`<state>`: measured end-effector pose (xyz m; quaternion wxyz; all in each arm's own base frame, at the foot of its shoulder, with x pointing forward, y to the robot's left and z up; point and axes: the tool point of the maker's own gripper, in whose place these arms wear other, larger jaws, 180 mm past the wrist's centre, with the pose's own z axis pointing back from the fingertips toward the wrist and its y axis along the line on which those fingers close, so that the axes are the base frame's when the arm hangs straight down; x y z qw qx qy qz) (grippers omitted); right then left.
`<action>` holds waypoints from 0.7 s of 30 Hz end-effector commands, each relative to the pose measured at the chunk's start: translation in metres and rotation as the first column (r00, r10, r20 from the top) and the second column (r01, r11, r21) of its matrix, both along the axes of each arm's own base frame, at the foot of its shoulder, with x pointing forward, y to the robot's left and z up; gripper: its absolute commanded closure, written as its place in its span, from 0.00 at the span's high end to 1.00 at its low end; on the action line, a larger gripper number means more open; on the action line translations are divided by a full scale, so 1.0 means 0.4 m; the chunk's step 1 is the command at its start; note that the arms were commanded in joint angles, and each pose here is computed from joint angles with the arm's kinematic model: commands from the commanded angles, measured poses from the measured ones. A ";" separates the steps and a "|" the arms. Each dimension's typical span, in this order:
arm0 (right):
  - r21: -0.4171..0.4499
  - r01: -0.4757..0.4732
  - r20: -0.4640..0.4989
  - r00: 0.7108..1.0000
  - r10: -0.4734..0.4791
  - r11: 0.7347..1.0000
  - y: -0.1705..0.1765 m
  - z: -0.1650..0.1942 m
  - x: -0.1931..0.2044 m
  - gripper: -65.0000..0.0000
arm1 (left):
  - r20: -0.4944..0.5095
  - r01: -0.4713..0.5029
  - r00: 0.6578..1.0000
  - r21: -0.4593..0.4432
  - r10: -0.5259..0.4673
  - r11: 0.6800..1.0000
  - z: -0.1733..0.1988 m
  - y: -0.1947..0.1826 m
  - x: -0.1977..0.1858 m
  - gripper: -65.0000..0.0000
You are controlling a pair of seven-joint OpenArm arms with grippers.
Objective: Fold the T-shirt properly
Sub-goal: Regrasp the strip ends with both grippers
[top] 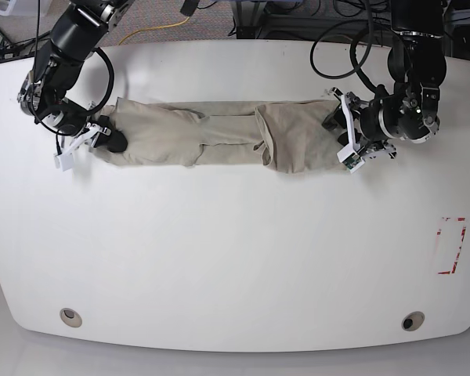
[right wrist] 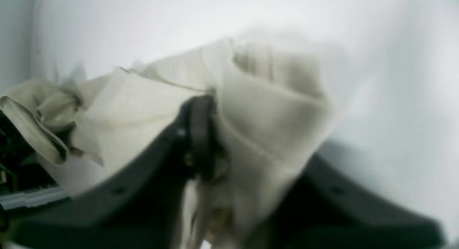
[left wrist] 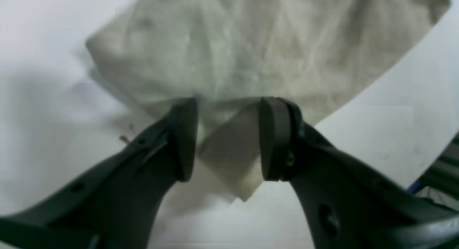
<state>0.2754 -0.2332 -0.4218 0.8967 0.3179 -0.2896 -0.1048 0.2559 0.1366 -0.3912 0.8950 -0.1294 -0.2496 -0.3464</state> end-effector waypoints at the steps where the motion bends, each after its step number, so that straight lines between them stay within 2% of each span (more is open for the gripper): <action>1: -0.047 -0.005 0.027 1.000 0.007 0.999 -0.028 0.030 0.017 0.00 | 0.036 0.023 0.999 0.008 -0.024 1.000 0.017 -0.016 0.020 0.39; 5: -0.133 -0.020 0.092 0.995 0.033 0.991 -0.042 0.091 0.028 0.00 | 0.058 0.049 0.997 0.033 -0.051 0.998 0.024 -0.037 0.044 0.39; 8: -0.218 -0.037 0.142 0.987 0.069 0.975 -0.046 0.146 0.026 0.00 | 0.042 0.089 0.995 0.042 -0.091 0.995 0.002 -0.063 0.036 0.39; 14: -0.305 -0.051 0.218 0.968 0.122 0.951 -0.019 0.222 0.020 0.00 | 0.013 0.102 0.995 -0.016 -0.102 0.995 -0.025 -0.126 0.058 0.39; 16: -0.306 -0.068 0.253 0.956 0.150 0.950 0.001 0.251 0.025 0.00 | -0.009 0.097 0.995 -0.031 -0.097 0.995 -0.040 -0.138 0.056 0.39; 21: -0.273 -0.158 0.357 0.899 0.253 0.949 0.112 0.321 0.048 0.00 | -0.043 0.077 0.996 -0.073 -0.081 0.994 -0.061 -0.171 0.082 0.39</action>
